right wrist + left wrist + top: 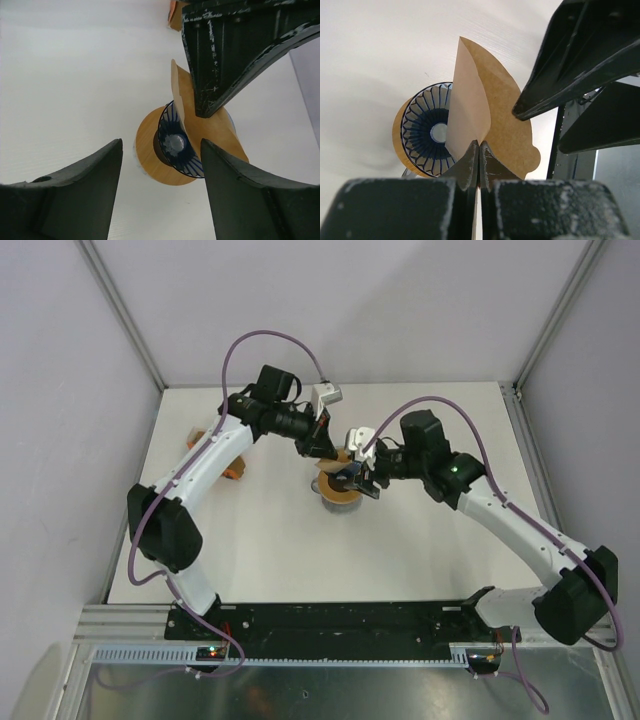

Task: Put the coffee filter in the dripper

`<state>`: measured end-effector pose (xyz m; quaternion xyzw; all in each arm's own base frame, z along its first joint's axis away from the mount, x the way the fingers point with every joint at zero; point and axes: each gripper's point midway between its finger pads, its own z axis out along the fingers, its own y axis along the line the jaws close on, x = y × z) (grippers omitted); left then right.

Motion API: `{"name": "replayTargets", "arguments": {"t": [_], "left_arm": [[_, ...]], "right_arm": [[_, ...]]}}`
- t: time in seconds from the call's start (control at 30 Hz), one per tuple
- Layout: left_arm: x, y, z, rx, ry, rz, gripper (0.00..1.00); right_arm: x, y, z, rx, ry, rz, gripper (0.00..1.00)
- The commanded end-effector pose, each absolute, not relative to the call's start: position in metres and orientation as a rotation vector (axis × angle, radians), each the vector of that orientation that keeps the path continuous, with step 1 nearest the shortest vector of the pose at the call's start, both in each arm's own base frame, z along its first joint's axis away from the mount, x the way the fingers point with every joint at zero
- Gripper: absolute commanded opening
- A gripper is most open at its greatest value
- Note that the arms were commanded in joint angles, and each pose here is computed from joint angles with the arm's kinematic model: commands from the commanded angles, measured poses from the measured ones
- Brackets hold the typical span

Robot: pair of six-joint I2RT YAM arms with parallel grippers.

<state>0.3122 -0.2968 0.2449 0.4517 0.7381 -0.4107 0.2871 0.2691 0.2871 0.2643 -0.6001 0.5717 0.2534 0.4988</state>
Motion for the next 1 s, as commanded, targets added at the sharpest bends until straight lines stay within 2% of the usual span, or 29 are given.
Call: {"name": "replayTargets", "arguments": {"t": [0.0, 0.17, 0.27, 0.53, 0.73, 0.8, 0.9, 0.97], "left_arm": [[0.308, -0.295, 0.258, 1.240, 1.894, -1.098, 0.00], [0.306, -0.295, 0.258, 1.248, 1.887, -1.103, 0.00], [0.305, -0.294, 0.257, 1.248, 1.890, -1.101, 0.00], [0.309, -0.298, 0.268, 1.234, 1.869, -1.136, 0.00], [0.317, -0.295, 0.274, 1.210, 1.868, -1.111, 0.00], [0.324, -0.293, 0.272, 1.193, 1.889, -1.066, 0.04], [0.335, -0.288, 0.270, 1.169, 1.915, -0.989, 0.23], [0.339, -0.286, 0.269, 1.161, 1.924, -0.954, 0.35]], "right_arm": [[0.283, 0.293, 0.272, -1.454, 1.338, 0.550, 0.68], [0.294, 0.291, 0.269, -1.443, 1.350, 0.492, 0.71], [0.297, 0.292, 0.265, -1.460, 1.364, 0.484, 0.68], [0.297, 0.297, 0.251, -1.526, 1.421, 0.435, 0.50], [0.292, 0.295, 0.258, -1.522, 1.410, 0.419, 0.30], [0.290, 0.295, 0.262, -1.523, 1.397, 0.422, 0.23], [0.285, 0.297, 0.267, -1.531, 1.373, 0.435, 0.08], [0.282, 0.299, 0.271, -1.539, 1.363, 0.452, 0.02]]}}
